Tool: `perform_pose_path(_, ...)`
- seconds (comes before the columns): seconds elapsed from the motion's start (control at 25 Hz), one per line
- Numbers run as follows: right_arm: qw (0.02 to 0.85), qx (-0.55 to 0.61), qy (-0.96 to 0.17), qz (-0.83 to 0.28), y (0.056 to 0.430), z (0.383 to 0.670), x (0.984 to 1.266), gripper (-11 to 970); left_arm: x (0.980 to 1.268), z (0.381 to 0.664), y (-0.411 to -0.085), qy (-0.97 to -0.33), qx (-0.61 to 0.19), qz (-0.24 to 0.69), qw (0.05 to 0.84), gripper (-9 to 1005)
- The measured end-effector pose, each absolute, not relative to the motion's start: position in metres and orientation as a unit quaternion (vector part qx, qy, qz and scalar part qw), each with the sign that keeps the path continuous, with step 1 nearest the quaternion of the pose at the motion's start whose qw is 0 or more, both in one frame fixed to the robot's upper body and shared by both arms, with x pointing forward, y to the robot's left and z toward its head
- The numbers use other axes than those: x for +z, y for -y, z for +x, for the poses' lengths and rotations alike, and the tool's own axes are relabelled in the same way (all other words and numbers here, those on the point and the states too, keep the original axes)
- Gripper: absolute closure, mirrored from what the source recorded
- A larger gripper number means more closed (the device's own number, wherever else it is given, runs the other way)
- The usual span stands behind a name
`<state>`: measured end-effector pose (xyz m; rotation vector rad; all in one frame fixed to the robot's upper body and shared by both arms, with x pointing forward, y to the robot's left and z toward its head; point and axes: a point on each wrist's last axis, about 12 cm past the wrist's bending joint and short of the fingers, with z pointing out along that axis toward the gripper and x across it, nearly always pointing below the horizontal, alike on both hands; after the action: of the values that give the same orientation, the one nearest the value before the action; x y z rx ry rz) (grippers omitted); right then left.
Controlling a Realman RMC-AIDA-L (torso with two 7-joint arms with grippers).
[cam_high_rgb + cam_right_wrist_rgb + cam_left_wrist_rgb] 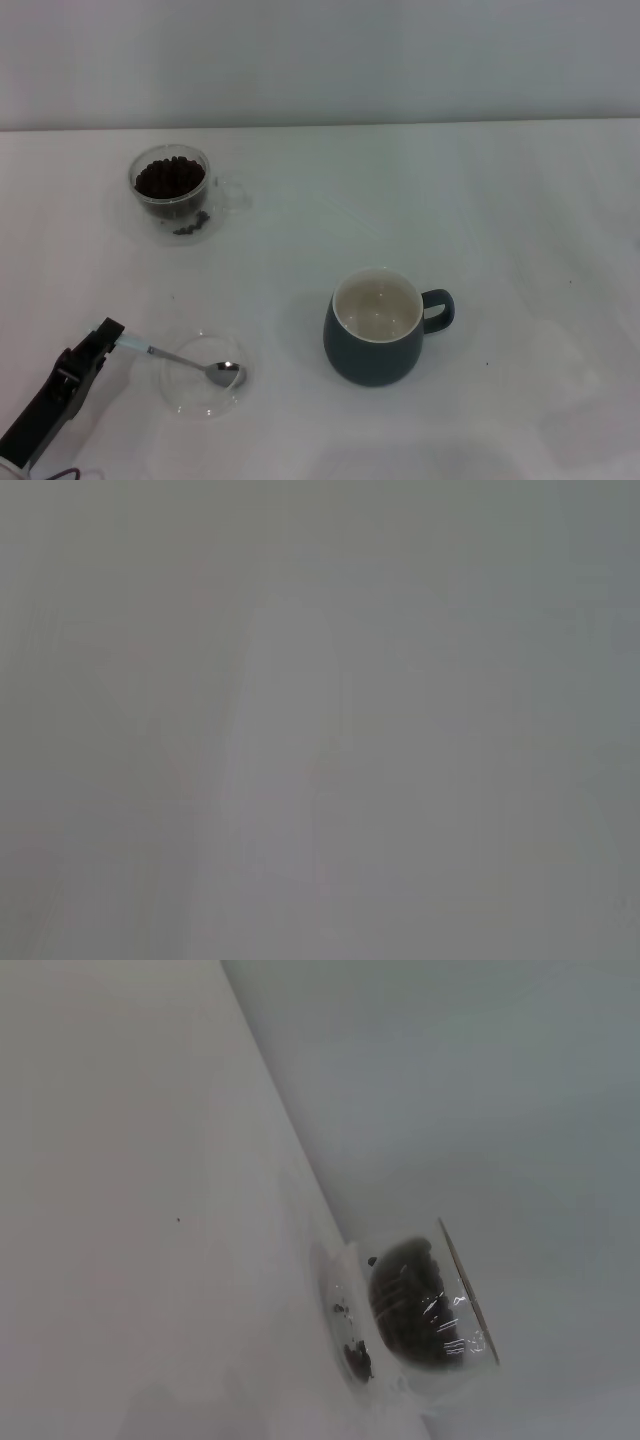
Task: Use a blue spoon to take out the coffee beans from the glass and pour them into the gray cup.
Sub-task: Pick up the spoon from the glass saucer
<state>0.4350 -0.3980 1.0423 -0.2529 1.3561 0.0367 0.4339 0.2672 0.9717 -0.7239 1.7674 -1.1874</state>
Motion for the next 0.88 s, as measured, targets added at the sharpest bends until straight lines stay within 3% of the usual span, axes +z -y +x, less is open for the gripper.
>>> perform_pose_path(0.88, 0.774, 0.010, -0.622, -0.120, 0.392, 0.438, 1.041, 375, 0.988, 0.434, -0.285, -0.678, -0.496, -0.251, 0.481, 870)
